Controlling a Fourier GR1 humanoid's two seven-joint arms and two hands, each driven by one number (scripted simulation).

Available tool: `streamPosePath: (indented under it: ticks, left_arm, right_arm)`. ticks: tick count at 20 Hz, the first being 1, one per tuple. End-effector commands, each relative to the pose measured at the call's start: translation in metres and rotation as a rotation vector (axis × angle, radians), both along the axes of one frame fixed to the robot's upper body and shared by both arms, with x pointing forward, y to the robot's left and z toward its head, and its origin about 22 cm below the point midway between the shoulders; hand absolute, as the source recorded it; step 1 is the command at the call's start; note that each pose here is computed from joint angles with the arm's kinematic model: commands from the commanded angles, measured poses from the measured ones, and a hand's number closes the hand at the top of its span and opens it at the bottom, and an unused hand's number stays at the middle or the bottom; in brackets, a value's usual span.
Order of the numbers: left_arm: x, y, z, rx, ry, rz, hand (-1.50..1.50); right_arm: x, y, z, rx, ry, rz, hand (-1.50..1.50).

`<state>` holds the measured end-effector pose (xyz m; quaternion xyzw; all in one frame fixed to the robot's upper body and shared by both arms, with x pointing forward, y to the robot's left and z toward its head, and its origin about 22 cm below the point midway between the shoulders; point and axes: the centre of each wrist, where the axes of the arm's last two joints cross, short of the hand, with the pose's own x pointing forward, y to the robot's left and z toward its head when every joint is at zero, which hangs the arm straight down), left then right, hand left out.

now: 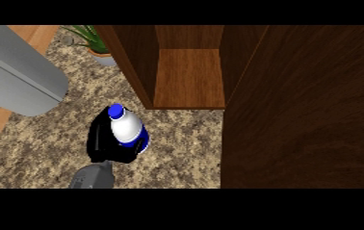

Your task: Pick up the bottled water, place it into the cabinet and close the cabinet

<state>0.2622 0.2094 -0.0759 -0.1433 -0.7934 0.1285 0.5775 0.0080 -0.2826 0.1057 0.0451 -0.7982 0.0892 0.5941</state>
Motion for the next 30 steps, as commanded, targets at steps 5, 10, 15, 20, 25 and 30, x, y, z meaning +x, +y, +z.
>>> streamPosePath:
  ticks: [5, 10, 15, 20, 25, 30]
  left_arm:
    - [-0.006, -0.054, 0.061, -0.006, -0.076, -0.080, 1.50]
    - [-0.013, -0.102, 0.105, 0.042, -0.061, -0.133, 1.50]
    - [-0.016, -0.136, 0.150, 0.053, -0.060, -0.130, 1.50]
    - [0.001, -0.158, 0.173, 0.104, -0.059, -0.058, 1.50]
    - [0.022, -0.184, 0.205, 0.112, -0.052, -0.021, 1.50]
    - [0.059, -0.176, 0.184, 0.187, -0.038, 0.069, 1.50]
  right_arm:
    - [-0.003, -0.004, 0.022, 0.011, -0.066, 0.011, -1.50]
    - [0.006, 0.010, 0.024, 0.013, -0.068, 0.023, -1.50]
    - [0.002, 0.014, 0.027, 0.045, -0.064, 0.025, -1.50]
    - [0.007, 0.000, 0.015, 0.016, -0.054, 0.033, -1.50]
    - [0.005, -0.005, 0.019, 0.018, -0.039, 0.023, -1.50]
    - [0.006, -0.012, 0.012, 0.006, -0.068, 0.027, -1.50]
